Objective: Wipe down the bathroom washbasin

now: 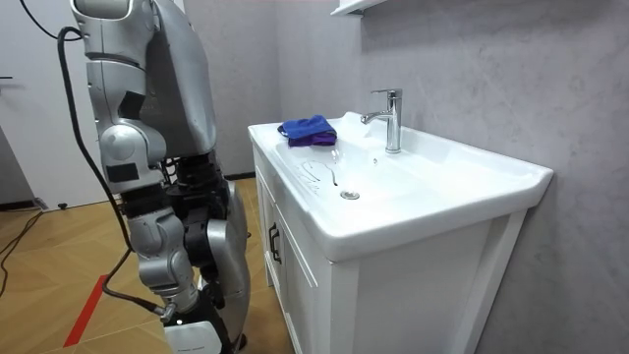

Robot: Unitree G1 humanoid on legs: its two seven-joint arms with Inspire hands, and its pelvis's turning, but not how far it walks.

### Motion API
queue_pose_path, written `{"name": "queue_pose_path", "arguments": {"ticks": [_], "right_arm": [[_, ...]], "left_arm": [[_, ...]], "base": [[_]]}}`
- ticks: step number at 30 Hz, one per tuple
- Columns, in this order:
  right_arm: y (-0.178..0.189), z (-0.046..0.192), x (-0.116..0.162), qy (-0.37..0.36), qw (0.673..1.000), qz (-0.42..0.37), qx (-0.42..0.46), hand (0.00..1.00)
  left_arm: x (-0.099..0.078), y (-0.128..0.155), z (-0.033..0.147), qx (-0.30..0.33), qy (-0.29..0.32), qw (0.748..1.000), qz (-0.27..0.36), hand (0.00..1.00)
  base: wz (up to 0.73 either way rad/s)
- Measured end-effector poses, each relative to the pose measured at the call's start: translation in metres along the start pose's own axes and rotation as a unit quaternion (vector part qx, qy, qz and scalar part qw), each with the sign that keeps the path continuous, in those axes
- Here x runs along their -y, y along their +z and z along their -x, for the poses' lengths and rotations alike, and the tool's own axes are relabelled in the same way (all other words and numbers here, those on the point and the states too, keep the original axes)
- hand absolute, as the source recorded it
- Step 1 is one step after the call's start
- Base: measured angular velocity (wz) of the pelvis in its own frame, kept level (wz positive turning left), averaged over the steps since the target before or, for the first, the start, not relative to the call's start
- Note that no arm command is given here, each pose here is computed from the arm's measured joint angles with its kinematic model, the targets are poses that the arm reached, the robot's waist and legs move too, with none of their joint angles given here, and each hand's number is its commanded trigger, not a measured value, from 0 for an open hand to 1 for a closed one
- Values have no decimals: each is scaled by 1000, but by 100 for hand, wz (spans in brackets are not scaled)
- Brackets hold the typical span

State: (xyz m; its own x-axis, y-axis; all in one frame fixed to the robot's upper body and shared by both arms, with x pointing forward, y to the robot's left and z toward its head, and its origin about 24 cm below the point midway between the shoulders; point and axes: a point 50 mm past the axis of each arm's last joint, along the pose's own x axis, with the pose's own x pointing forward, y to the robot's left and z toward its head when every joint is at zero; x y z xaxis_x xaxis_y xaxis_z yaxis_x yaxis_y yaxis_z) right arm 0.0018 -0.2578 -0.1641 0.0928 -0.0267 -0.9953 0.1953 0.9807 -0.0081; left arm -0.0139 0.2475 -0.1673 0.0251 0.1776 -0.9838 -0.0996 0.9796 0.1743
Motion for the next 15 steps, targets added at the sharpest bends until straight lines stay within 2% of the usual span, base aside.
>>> {"name": "queue_pose_path", "arguments": {"ticks": [9, 15], "right_arm": [[-1, 0, 0, 6, 1000, 2, -2, 0], [-2, 0, 0, 5, 1000, -2, -8, 0]], "left_arm": [[-10, -13, 2, -9, 20, 997, 75, 0], [-13, -19, 3, -14, 29, 996, 88, 0]], "base": [[9], [11]]}}
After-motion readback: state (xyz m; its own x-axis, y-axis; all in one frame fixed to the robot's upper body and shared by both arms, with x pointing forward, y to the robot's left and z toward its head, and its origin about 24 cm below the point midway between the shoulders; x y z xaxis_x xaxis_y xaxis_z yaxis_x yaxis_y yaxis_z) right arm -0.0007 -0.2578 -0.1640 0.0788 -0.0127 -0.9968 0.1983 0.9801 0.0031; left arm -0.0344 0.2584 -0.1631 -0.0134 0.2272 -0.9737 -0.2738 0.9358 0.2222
